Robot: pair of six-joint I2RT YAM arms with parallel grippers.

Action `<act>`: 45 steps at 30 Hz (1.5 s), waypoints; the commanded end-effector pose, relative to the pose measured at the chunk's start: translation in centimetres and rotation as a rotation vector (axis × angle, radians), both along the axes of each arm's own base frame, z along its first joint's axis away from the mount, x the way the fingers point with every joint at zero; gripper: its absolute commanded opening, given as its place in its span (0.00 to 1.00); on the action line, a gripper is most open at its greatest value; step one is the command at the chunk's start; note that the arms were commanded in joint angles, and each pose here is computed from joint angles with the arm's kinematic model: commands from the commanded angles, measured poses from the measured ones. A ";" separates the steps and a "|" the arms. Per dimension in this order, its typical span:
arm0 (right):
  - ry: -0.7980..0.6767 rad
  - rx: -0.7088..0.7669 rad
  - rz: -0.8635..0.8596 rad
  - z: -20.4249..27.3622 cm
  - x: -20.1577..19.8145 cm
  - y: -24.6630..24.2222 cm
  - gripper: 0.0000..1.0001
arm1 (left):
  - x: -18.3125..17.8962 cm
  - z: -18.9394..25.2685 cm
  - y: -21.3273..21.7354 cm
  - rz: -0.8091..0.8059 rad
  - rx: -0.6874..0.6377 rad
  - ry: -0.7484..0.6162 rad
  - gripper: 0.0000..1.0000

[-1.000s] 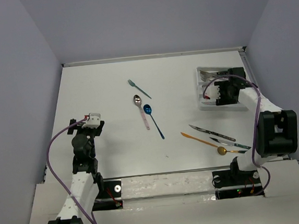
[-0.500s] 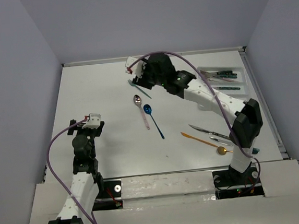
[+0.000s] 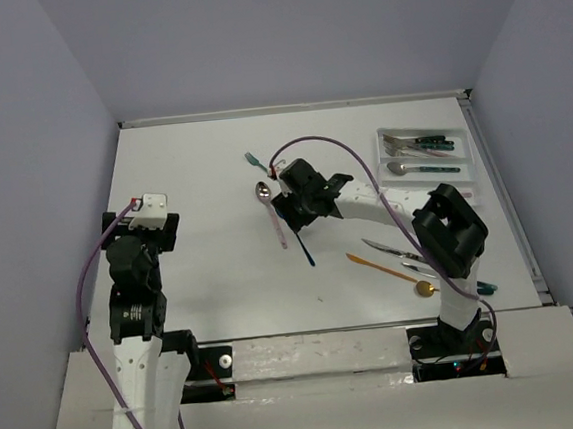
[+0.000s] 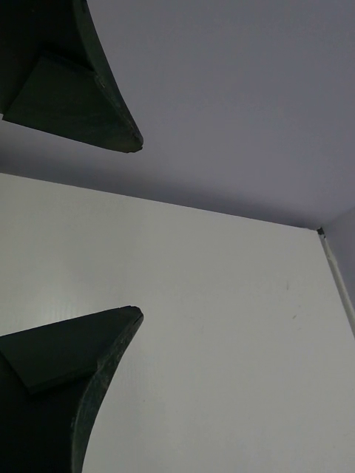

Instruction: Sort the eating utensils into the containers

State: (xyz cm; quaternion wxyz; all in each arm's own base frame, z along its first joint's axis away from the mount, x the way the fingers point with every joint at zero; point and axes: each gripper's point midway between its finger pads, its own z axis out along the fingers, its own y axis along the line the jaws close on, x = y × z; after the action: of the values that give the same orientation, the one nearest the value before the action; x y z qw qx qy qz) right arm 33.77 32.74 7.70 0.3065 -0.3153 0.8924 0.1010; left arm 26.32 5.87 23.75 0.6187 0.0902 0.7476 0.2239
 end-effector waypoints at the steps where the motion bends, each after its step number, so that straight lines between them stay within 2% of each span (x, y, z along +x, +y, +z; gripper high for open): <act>1: 0.024 0.126 -0.064 0.3 -1.1 1.8 0.63 | -2.4 -5.0 -0.2 0.003 -0.061 0.199 0.99; 7: -0.002 0.120 -0.058 0.2 -1.6 2.8 0.62 | -2.2 -5.9 1.6 0.093 -0.059 0.158 0.99; 11: -0.032 0.071 -0.108 -0.9 -0.4 2.2 0.60 | -2.8 -5.7 4.1 0.267 -0.085 0.063 0.99; 19: -0.034 -0.050 -0.140 -4.5 0.4 0.9 0.48 | -2.0 -5.5 3.0 0.183 -0.099 0.035 0.99; 22: -0.023 -0.085 -0.138 -5.9 0.4 0.6 0.39 | -2.0 -5.2 2.9 0.175 -0.106 0.025 0.99; 26: -0.012 -0.100 -0.153 -6.4 0.2 -0.5 0.05 | -1.9 -5.0 2.8 0.162 -0.109 0.016 0.99; 27: -0.005 -0.106 -0.168 -6.6 0.4 -1.3 0.00 | -1.9 -5.1 3.0 0.175 -0.108 0.016 0.99; 29: -0.009 -0.103 -0.182 -6.2 0.6 -1.8 0.00 | -2.0 -5.2 3.1 0.184 -0.108 0.013 0.99; 32: -0.055 -0.066 -0.172 -3.4 1.3 -1.9 0.00 | -2.1 -5.4 3.4 0.199 -0.105 0.015 0.99; 35: -0.173 0.004 -0.117 3.0 2.7 -1.3 0.00 | -2.3 -5.1 3.8 0.229 -0.102 0.002 0.99; 36: -0.236 0.045 -0.102 6.5 3.0 -1.3 0.00 | -2.5 -5.3 4.3 0.260 -0.100 -0.001 0.99; 39: -0.437 0.000 -0.055 12.9 5.4 -4.1 0.00 | -2.6 -5.5 4.5 0.272 -0.098 0.003 0.99; 40: -0.517 -0.079 0.031 14.5 6.2 -5.5 0.00 | -2.7 -5.5 4.5 0.270 -0.096 0.004 0.99; 41: -0.563 -0.067 0.140 16.2 6.0 -5.9 0.00 | -2.7 -5.4 4.5 0.272 -0.098 0.000 0.99; 44: -0.728 -0.244 0.447 18.1 7.4 -10.1 0.00 | -2.6 -5.0 4.7 0.285 -0.095 -0.022 0.99; 45: -0.733 -0.301 0.502 16.8 7.6 -11.7 0.00 | -2.7 -4.9 4.7 0.287 -0.093 -0.028 0.99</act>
State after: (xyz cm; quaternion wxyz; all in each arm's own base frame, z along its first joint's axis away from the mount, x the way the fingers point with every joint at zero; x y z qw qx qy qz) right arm 38.78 26.36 21.52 0.4895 -0.4049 0.7720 0.0209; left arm 23.56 9.89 17.20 0.5669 -0.0244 0.7809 0.2613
